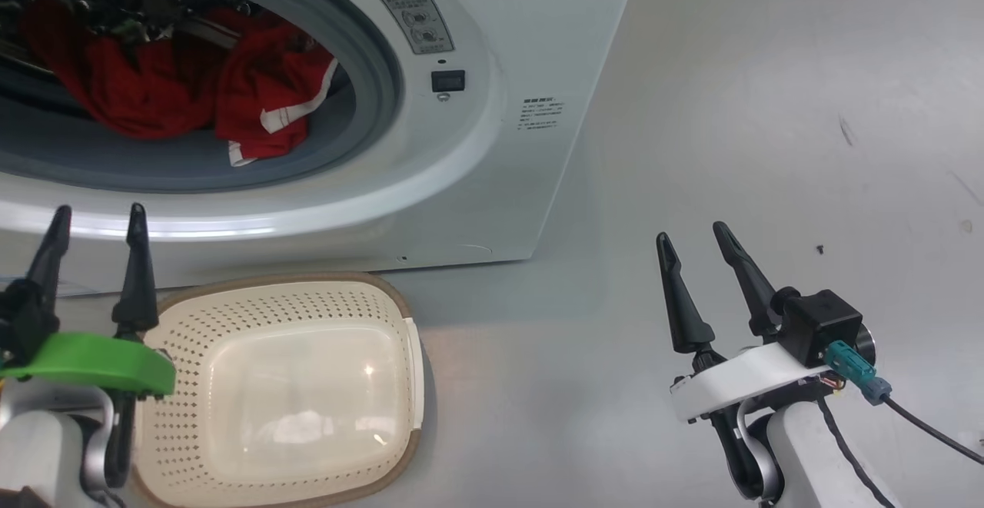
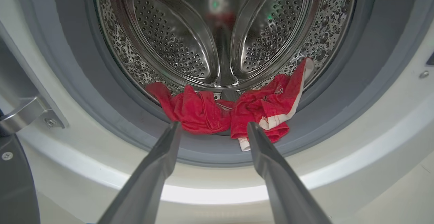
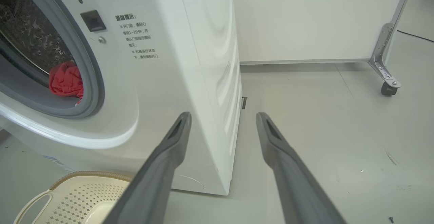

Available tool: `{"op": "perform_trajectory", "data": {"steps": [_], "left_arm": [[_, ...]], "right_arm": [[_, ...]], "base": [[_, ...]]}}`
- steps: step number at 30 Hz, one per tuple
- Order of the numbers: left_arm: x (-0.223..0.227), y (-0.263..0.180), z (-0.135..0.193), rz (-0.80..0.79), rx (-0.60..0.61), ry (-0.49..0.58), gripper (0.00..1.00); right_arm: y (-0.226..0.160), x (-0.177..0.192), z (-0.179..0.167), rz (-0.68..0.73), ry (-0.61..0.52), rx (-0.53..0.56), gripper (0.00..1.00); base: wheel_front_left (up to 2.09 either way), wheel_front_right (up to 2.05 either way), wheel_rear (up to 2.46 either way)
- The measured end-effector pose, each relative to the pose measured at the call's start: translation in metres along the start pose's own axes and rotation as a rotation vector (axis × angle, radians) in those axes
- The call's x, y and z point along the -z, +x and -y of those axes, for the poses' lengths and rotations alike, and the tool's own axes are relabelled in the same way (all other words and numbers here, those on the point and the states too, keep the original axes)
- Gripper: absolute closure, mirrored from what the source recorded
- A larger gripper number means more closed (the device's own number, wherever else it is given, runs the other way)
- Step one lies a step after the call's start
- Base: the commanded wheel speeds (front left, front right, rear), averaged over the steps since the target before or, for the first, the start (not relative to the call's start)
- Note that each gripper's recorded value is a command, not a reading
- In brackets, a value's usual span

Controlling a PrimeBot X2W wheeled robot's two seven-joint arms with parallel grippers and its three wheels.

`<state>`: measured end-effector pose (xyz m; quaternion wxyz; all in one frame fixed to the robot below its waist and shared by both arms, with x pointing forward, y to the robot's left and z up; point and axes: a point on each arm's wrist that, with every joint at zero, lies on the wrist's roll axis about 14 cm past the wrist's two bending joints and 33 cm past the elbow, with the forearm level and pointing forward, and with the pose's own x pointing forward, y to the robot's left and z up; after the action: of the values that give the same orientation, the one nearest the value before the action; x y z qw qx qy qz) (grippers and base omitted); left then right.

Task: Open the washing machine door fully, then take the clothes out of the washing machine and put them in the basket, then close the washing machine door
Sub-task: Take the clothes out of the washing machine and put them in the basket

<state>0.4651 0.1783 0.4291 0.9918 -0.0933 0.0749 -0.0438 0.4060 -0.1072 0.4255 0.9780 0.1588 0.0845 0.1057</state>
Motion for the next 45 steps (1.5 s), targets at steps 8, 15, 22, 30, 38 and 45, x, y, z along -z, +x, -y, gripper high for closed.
{"op": "perform_trajectory", "data": {"steps": [8, 15, 22, 30, 38, 45], "left_arm": [[0.008, 0.048, 0.000, -0.040, 0.015, 0.028, 0.00], [0.030, 0.082, -0.003, -0.131, 0.021, 0.082, 0.00], [0.053, 0.108, -0.011, -0.229, -0.001, 0.135, 0.00], [0.062, 0.137, -0.015, -0.281, -0.019, 0.172, 0.00], [0.076, 0.148, -0.024, -0.359, -0.048, 0.217, 0.00], [0.080, 0.157, -0.031, -0.403, -0.066, 0.248, 0.00]], "right_arm": [[0.005, 0.010, 0.013, -0.023, 0.018, 0.032, 0.00], [0.008, 0.014, 0.022, -0.035, 0.027, 0.054, 0.00], [0.005, 0.019, 0.034, -0.053, 0.025, 0.102, 0.00], [0.010, 0.020, 0.042, -0.054, 0.038, 0.128, 0.00], [0.015, 0.020, 0.042, -0.055, 0.041, 0.127, 0.00], [0.015, 0.024, 0.042, -0.063, 0.047, 0.135, 0.00]], "base": [[0.00, 0.00, 0.00], [0.00, 0.00, 0.00], [0.00, 0.00, 0.00], [0.00, 0.00, 0.00], [0.00, 0.00, 0.00], [0.00, 0.00, 0.00]]}}
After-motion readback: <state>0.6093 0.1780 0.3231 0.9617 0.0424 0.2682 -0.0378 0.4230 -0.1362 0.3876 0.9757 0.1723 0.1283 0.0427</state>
